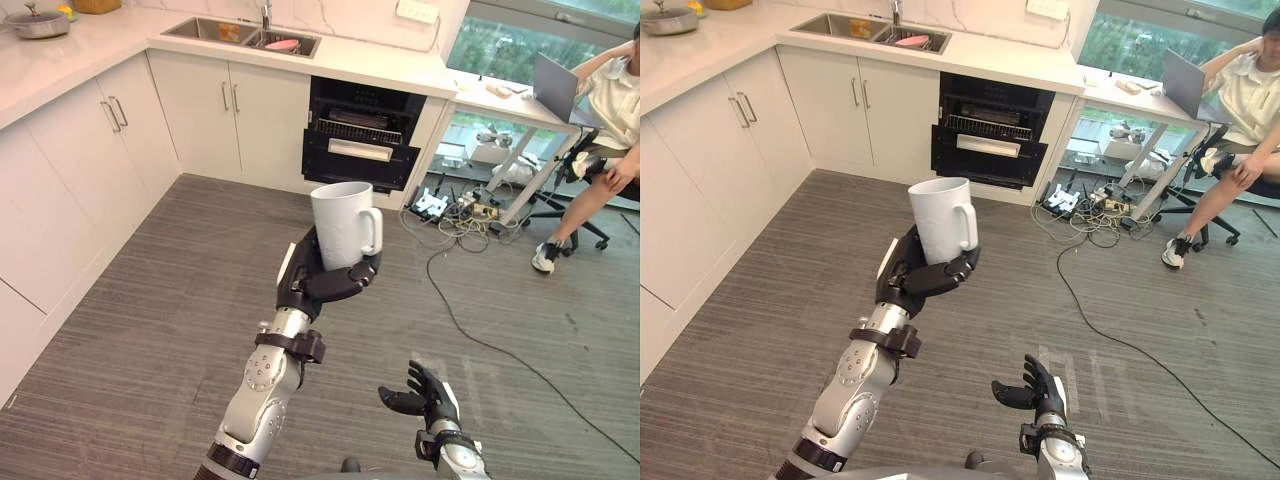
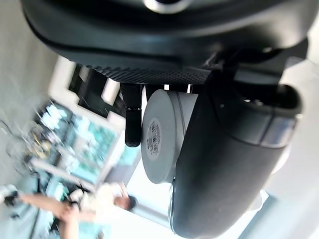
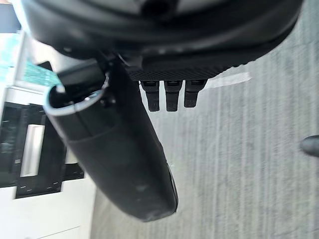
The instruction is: Walk over to the sink, pick up the cup, carry it to the dishwasher, place the cup inside the dishwasher, then close the dishwasher door
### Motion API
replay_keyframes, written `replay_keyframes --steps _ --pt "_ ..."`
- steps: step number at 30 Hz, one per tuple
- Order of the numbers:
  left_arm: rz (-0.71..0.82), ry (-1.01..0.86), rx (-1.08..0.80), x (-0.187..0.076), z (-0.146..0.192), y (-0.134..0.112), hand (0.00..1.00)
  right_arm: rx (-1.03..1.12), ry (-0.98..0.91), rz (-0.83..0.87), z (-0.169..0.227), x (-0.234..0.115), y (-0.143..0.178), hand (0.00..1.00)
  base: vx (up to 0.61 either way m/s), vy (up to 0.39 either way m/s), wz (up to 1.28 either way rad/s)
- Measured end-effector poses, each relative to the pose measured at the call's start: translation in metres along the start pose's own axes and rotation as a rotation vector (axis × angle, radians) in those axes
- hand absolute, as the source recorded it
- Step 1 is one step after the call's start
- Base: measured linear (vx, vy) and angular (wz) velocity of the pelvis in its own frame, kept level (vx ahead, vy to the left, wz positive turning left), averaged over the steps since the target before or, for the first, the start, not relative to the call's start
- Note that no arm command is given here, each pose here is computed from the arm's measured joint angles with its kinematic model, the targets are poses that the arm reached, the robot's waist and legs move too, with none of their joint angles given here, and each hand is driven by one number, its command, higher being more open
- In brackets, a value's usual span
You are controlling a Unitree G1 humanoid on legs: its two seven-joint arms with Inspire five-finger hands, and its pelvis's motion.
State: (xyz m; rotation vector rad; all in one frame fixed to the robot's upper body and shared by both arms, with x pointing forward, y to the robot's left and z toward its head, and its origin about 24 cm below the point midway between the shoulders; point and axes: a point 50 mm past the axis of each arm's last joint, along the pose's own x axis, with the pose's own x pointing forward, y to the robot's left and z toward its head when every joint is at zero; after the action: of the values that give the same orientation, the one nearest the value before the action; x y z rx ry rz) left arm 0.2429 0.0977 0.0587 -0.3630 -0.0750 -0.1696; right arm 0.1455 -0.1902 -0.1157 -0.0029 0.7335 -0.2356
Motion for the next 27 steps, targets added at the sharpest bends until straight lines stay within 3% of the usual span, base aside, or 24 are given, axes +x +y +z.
replay_keyframes --steps 5,12,18,23,27 --pt "0.151 -0.018 0.014 -0.006 0.004 0.029 0.30 -0.010 -0.065 -0.033 0.023 0.011 -0.008 0.90 0.01 0.025 0.34" --pt "0.303 -0.006 0.022 -0.035 0.004 0.059 0.30 -0.015 -0.140 -0.037 0.050 0.020 -0.008 0.90 -0.03 0.042 0.09" --pt "0.321 -0.055 0.014 -0.048 0.016 0.059 0.30 -0.040 -0.149 -0.104 0.052 0.019 -0.029 0.90 0.10 0.196 0.09" --pt "0.295 -0.080 0.076 -0.047 0.023 0.060 0.30 -0.026 -0.159 -0.053 0.050 0.015 -0.012 0.90 0.32 0.134 0.23" --pt "0.171 -0.085 0.057 -0.031 0.021 0.035 0.30 -0.027 -0.236 -0.051 0.068 0.012 -0.013 0.90 0.58 -0.035 0.82"
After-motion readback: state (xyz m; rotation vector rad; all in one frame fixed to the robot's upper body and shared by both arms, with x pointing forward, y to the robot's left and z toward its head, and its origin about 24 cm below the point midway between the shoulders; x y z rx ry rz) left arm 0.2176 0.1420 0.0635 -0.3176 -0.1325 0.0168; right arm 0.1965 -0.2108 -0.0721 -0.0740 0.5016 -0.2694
